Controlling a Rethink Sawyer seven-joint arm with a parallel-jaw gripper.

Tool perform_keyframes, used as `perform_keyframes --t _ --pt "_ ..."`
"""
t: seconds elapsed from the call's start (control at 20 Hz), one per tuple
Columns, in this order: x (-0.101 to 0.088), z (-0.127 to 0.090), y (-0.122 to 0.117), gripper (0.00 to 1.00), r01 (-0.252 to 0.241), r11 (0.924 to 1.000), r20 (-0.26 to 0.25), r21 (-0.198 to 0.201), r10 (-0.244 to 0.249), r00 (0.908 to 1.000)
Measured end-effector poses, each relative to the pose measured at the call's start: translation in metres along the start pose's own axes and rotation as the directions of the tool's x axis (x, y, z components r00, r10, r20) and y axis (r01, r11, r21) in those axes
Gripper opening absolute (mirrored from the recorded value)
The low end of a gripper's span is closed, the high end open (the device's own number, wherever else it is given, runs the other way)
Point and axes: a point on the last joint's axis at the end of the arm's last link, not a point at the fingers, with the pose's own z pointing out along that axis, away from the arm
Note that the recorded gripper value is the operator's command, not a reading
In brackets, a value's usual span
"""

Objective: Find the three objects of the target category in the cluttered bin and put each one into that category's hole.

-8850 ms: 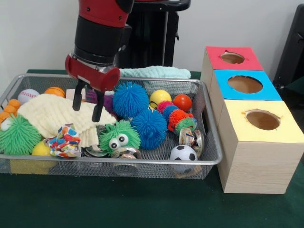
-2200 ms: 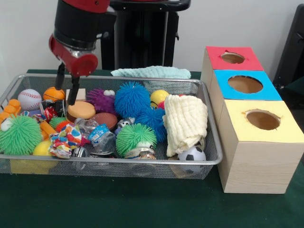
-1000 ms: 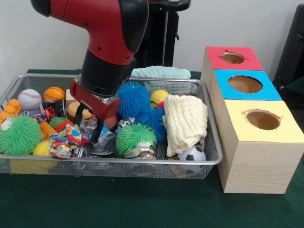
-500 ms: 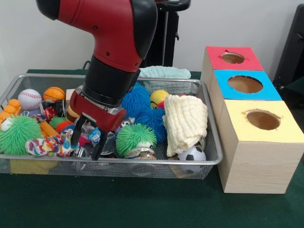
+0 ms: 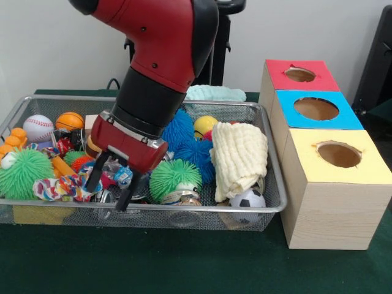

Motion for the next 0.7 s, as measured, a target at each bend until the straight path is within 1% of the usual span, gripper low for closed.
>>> perform_keyframes --t 0.05,0.1,0.3,0.4,0.5,0.7 --pt "-0.001 -0.002 0.0 1.0 0.012 0.9999 0.01 0.009 -0.012 0.9999" --pt "-0.003 -0.007 0.001 1.0 0.04 0.9988 0.029 0.03 -0.041 0.9987" --pt "-0.01 -0.017 0.002 1.0 0.071 0.9959 0.06 0.056 -0.074 0.9955" --pt "-0.015 -0.022 0.0 1.0 0.078 0.9947 0.074 0.067 -0.083 0.9938" --pt "-0.019 -0.024 -0.001 1.0 0.077 0.9943 0.077 0.073 -0.083 0.9936" --pt "-0.025 -0.025 -0.011 1.0 0.057 0.9945 0.069 0.087 -0.063 0.9956"
